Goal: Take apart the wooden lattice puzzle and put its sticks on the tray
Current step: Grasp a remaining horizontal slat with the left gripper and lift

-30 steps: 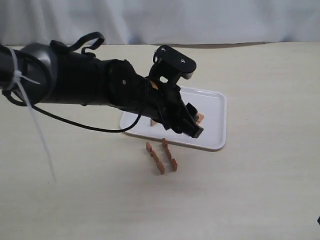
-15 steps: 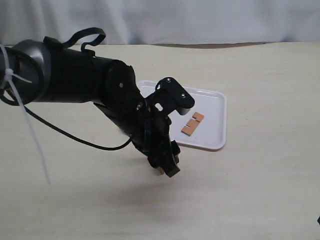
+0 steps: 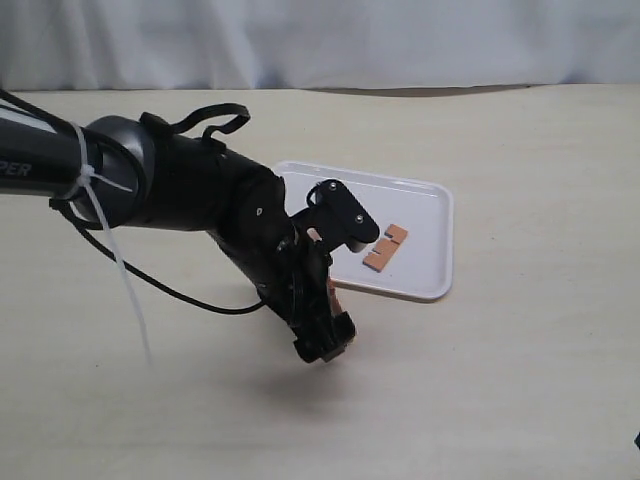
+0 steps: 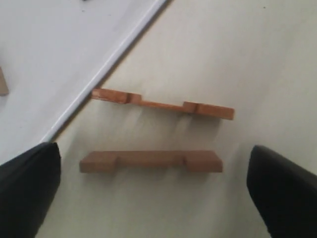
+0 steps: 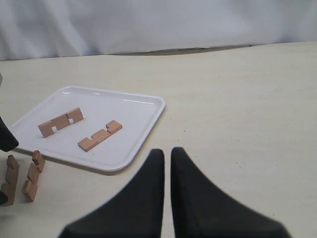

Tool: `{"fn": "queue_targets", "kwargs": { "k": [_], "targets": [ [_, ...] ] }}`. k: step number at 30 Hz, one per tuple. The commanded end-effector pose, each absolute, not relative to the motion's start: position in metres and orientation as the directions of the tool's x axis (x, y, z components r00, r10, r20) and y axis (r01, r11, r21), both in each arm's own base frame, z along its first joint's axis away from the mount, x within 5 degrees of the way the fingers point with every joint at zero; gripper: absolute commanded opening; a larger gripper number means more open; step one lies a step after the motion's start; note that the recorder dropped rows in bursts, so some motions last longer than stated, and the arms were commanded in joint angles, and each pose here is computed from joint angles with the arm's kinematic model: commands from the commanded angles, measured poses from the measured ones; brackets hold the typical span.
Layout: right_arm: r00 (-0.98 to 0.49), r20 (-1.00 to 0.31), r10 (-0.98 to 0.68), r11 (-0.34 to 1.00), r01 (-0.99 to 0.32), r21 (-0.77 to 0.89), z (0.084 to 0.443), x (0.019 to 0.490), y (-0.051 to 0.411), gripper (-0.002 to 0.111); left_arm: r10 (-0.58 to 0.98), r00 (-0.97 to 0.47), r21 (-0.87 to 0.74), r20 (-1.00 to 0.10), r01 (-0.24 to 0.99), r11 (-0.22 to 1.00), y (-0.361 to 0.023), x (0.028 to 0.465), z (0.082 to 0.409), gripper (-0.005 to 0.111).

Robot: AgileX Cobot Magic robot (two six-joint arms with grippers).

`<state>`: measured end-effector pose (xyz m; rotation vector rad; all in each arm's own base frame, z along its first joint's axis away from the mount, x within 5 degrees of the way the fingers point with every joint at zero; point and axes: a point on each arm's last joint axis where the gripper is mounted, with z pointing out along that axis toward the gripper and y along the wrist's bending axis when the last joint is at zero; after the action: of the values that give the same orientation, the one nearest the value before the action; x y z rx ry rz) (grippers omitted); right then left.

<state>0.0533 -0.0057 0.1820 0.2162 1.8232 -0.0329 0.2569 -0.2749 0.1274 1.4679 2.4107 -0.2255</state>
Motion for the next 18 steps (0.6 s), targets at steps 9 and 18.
{"fn": "queue_targets", "kwargs": {
  "k": [9,18],
  "targets": [
    [-0.232,-0.964,0.128,0.981,0.169,0.09,0.183,0.053,-0.006,0.005,0.839,-0.439,0.058,-0.32,0.875,0.48,-0.274,0.261,0.114,0.094],
    [-0.232,-0.964,0.128,0.981,0.169,0.09,0.183,0.053,-0.006,0.005,0.839,-0.44,0.059,-0.319,0.875,0.481,-0.275,0.263,0.103,0.094]
  ]
}}
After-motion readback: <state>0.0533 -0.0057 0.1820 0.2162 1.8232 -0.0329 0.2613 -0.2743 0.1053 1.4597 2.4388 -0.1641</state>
